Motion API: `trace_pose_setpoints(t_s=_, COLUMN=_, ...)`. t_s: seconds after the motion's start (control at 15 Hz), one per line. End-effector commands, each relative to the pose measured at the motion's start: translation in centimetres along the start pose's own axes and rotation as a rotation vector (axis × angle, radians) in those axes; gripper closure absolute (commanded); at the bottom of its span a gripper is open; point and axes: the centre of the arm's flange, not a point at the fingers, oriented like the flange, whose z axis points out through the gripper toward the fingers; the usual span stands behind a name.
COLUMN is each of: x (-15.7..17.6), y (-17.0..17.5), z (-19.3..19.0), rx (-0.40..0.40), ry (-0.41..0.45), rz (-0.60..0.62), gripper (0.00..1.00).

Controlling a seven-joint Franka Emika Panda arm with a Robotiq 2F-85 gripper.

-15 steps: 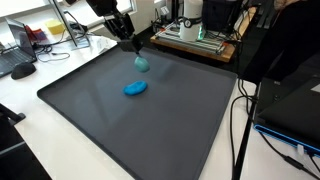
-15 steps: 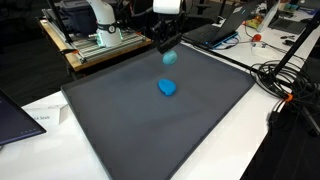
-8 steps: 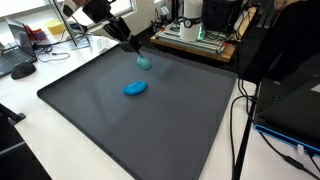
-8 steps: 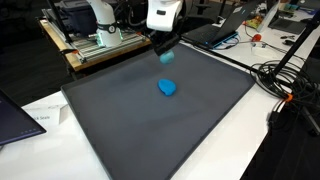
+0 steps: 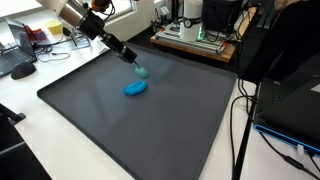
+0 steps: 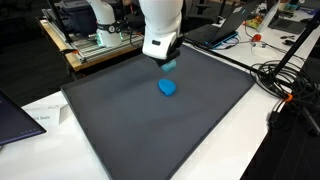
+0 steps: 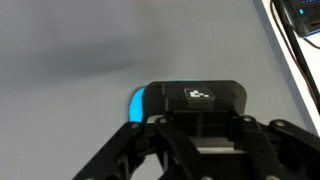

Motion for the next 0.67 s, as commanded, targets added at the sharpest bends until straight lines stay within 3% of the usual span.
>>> trace_pose_setpoints(t_s=0.0, x=2.7, y=0.1, z=-0.8, rx=0.052, ry=-0.028, rz=0.056, gripper=0.78)
trace_pose_setpoints(t_s=0.6, x=5.7, y=1.6, z=0.5, rx=0.050, ry=-0.072, rz=0.152, gripper=0.78)
